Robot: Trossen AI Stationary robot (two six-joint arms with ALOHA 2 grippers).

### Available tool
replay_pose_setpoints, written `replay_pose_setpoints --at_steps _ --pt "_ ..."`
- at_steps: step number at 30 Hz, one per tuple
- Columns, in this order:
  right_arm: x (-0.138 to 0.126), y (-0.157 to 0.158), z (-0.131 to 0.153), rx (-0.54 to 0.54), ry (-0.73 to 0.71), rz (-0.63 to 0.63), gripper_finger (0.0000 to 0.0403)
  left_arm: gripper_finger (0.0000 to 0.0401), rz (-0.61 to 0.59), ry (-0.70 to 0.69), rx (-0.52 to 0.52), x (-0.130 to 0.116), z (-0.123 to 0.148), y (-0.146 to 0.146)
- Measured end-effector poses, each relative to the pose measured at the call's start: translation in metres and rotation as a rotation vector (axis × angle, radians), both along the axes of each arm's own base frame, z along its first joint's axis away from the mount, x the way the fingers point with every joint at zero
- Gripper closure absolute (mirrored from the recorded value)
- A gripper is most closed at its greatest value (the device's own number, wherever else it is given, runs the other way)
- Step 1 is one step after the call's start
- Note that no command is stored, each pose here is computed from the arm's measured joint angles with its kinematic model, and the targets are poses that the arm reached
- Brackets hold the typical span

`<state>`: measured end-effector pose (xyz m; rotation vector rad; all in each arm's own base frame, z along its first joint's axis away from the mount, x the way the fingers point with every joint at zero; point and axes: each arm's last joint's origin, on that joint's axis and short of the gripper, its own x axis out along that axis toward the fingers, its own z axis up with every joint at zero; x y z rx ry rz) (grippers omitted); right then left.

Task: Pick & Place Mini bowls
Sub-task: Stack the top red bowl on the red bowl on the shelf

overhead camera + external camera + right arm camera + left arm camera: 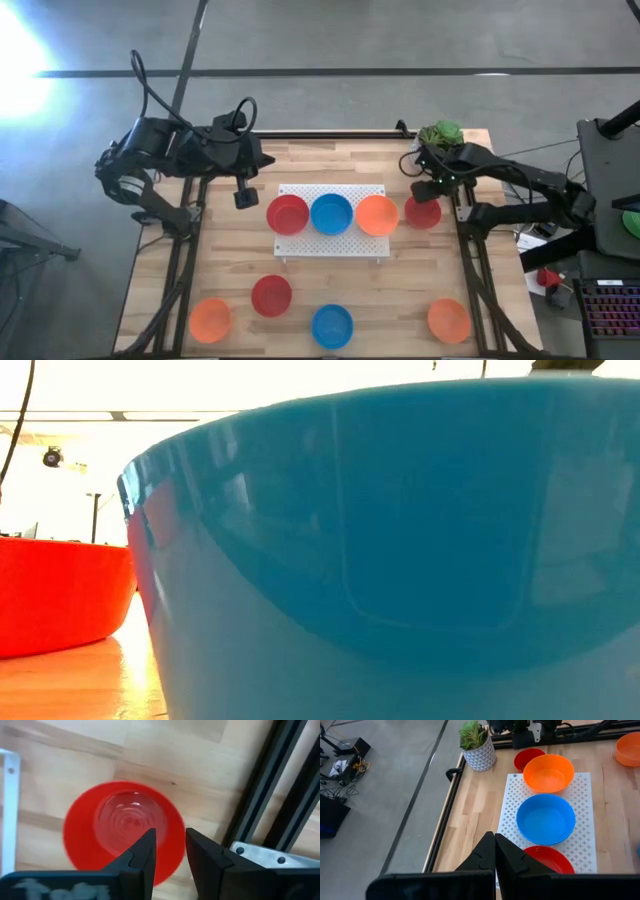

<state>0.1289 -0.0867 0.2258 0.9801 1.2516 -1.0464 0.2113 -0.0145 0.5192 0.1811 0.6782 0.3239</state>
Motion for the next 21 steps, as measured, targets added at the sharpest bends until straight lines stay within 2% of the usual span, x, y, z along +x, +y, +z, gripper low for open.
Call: replay_pose_setpoints --at_steps 21 --pt "0.012 -0.023 -0.053 0.12 0.173 0.094 0.0303 0.0401 0.001 -0.002 -0.001 0.0 0.0 0.0"
